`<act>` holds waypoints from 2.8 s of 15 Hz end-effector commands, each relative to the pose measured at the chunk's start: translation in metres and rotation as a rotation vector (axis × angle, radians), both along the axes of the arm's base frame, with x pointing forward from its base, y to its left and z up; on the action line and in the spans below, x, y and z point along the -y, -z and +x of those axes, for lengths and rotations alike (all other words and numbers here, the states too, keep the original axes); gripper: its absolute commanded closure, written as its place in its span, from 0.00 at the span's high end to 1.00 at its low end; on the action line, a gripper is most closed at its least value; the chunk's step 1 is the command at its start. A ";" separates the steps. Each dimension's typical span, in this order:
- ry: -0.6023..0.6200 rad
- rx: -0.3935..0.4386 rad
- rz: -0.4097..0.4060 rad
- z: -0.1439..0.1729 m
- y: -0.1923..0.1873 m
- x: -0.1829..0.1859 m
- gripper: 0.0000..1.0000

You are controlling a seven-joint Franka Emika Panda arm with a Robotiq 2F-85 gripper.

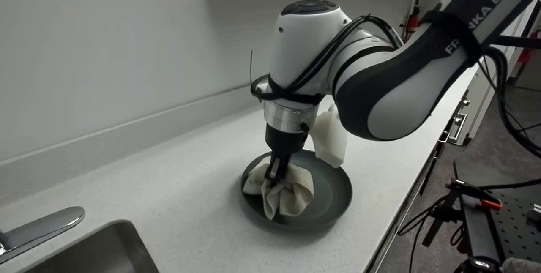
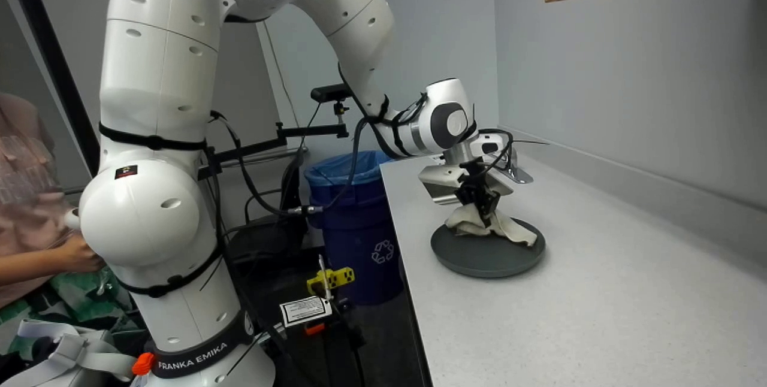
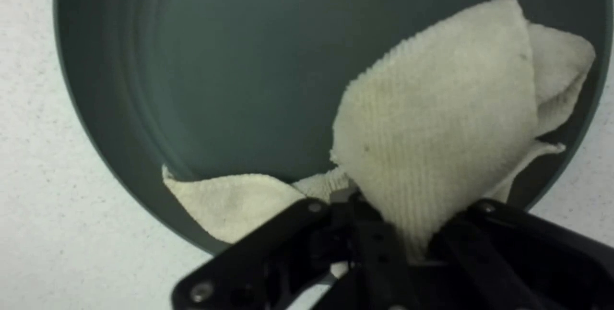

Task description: Use the towel to wipe the plate

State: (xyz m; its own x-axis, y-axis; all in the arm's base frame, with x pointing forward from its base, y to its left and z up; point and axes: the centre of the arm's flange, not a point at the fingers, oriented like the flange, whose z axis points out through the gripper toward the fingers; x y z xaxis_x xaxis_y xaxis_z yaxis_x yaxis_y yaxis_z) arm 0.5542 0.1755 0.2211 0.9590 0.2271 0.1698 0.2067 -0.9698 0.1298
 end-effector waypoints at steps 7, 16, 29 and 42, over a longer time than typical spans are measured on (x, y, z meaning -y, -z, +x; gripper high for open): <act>0.108 -0.026 -0.084 -0.019 0.000 0.076 0.03; 0.006 -0.106 -0.078 -0.044 0.009 0.027 0.03; 0.004 0.056 -0.110 0.016 -0.013 0.038 0.03; -0.062 -0.053 -0.209 -0.046 0.012 0.042 0.03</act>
